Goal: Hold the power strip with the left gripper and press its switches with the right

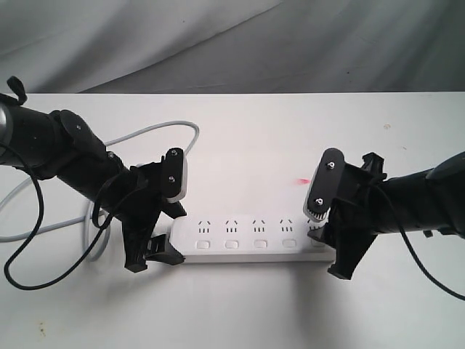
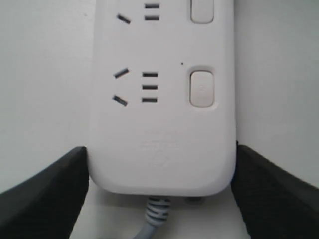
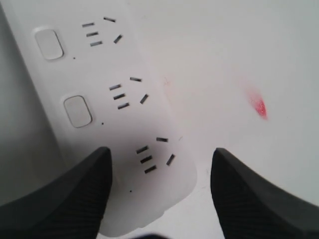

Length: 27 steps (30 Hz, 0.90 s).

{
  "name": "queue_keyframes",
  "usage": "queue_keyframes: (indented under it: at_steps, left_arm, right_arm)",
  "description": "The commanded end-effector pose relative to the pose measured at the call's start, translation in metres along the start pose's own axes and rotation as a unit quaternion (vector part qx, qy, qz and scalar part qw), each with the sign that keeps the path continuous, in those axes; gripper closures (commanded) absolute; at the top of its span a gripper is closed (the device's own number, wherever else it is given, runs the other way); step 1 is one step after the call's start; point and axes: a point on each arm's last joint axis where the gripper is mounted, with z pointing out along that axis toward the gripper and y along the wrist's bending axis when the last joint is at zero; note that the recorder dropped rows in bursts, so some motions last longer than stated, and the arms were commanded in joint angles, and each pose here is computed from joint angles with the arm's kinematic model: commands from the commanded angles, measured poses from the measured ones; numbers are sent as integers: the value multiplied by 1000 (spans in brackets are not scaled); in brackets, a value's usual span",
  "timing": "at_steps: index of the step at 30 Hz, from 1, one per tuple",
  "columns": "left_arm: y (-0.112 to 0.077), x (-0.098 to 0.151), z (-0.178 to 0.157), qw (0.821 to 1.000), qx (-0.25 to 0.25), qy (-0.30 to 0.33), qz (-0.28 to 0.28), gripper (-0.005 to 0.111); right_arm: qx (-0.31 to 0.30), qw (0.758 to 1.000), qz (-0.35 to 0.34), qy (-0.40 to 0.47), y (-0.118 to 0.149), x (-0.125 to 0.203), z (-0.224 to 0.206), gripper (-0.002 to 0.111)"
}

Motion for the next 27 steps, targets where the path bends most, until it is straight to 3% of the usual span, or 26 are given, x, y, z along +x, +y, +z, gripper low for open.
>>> queue_keyframes:
  at_steps: [1,27]
  left_arm:
    - [0,-1,1,1000,3,0,1,38]
    - [0,-1,1,1000,3,0,1,38]
  right_arm:
    - [0,1000,1,9,1,4,3,53]
    - [-14,999,6,44,5,25,11,53]
